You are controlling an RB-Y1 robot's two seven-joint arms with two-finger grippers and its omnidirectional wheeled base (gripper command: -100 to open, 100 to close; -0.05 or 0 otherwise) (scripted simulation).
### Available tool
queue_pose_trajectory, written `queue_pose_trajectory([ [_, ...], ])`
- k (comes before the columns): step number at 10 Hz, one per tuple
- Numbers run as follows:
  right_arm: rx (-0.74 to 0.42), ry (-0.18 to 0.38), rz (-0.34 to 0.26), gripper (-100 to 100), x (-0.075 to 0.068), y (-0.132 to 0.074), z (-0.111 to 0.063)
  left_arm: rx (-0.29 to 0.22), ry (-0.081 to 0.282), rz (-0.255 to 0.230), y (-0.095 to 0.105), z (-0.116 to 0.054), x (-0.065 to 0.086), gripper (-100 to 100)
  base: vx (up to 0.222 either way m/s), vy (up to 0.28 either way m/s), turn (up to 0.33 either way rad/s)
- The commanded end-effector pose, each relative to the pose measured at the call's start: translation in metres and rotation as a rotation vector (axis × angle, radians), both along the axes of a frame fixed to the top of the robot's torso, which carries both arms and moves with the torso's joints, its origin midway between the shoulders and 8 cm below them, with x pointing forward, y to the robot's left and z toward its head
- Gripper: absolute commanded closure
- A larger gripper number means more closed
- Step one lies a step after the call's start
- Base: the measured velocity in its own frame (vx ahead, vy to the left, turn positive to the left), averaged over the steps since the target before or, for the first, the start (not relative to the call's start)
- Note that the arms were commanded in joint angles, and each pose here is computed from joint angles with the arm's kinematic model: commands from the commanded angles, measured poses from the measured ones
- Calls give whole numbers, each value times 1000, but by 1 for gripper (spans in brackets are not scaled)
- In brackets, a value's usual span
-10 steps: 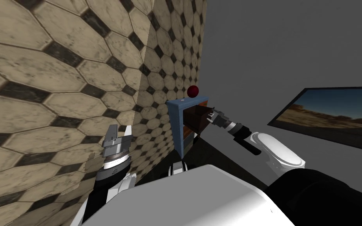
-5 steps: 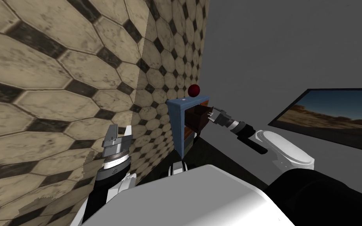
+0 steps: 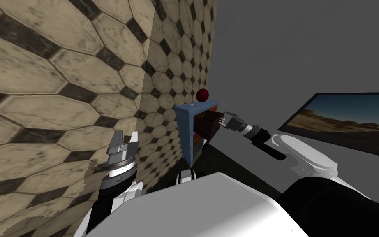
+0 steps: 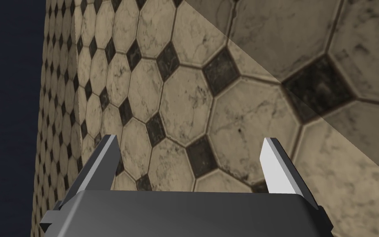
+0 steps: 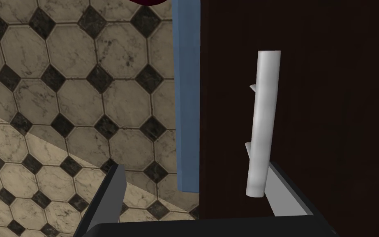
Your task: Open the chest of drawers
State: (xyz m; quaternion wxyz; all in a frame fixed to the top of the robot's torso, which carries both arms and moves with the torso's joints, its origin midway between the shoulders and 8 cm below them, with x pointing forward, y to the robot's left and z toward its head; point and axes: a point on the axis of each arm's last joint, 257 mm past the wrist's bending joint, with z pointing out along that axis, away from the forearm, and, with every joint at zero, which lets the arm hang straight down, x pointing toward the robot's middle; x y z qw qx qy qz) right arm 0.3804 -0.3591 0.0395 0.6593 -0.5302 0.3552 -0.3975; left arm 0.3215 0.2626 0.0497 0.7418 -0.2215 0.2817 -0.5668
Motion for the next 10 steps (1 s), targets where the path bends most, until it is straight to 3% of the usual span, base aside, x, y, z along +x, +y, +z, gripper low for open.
queue_pose_trajectory([
  [1, 5, -1, 14, -100, -2, -1, 7, 0, 0, 0, 0, 0, 0, 0, 22, 31, -39],
  [5, 7, -2, 37, -100, -4, -3, 20, 0, 0, 0, 0, 0, 0, 0, 24, 33, -53],
  [6, 3, 14, 40, -100, -4, 0, 11, 0, 0, 0, 0, 0, 0, 0, 10, 13, -3],
  [7, 4, 17, 39, 0, -4, -1, 10, 0, 0, 0, 0, 0, 0, 0, 6, 0, 1],
  [10, 4, 24, 34, 0, -3, -2, 7, 0, 0, 0, 0, 0, 0, 0, 0, 0, 0],
])
